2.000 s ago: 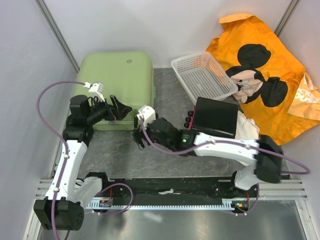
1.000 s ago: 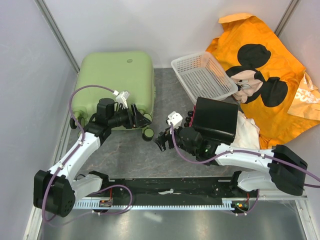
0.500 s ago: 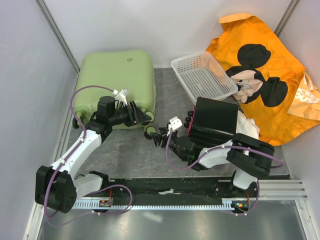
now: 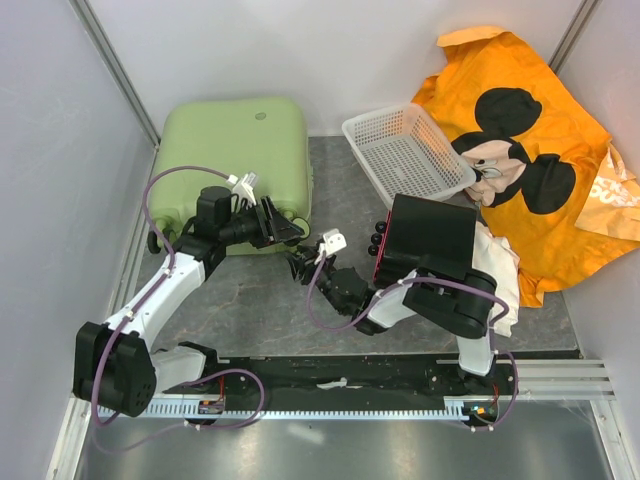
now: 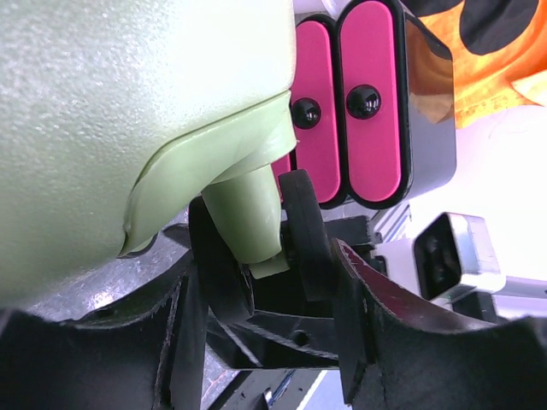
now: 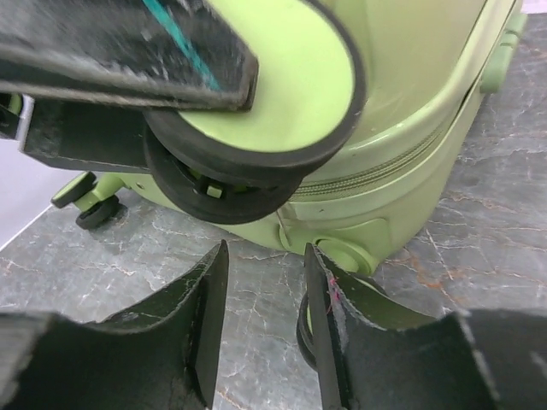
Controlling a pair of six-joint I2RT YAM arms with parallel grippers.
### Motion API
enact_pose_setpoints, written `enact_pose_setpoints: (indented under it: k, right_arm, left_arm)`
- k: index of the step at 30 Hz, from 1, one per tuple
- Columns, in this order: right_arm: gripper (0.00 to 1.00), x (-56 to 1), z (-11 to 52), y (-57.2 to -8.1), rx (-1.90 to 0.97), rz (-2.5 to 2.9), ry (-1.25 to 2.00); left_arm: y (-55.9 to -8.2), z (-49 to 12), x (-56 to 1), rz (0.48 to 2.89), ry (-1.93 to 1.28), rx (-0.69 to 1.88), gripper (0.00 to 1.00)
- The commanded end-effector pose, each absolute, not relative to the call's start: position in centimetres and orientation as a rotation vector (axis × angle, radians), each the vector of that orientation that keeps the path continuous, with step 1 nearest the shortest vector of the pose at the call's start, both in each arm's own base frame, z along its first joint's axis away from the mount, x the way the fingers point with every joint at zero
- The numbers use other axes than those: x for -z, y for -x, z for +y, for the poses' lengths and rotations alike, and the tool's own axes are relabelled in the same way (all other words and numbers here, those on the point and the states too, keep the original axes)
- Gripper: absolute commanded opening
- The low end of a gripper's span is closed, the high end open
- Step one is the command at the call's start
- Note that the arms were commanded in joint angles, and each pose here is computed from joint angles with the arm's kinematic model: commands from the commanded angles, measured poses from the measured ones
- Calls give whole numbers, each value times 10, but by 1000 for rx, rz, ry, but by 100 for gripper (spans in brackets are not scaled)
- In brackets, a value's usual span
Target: Open, take out, and arrange the luggage
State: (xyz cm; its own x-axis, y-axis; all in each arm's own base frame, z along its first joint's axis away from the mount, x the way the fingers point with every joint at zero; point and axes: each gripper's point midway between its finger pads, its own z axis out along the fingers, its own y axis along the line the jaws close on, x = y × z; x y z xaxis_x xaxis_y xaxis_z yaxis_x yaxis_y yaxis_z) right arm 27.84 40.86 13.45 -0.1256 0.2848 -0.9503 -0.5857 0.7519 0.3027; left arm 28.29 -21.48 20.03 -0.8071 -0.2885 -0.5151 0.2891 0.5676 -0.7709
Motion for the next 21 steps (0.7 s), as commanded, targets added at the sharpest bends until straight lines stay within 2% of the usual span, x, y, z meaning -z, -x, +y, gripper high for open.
enact_pose_setpoints:
  k: [1,21]
  right_arm:
    - [47,-154,422,-286,-794,1434,201]
    - [39,-153,430,-321,-652,1346,161]
  left_arm:
    - [-260,-244,-274,1919,-326,1519,2]
    - [-248,-241,-274,1897,-330,1567,2]
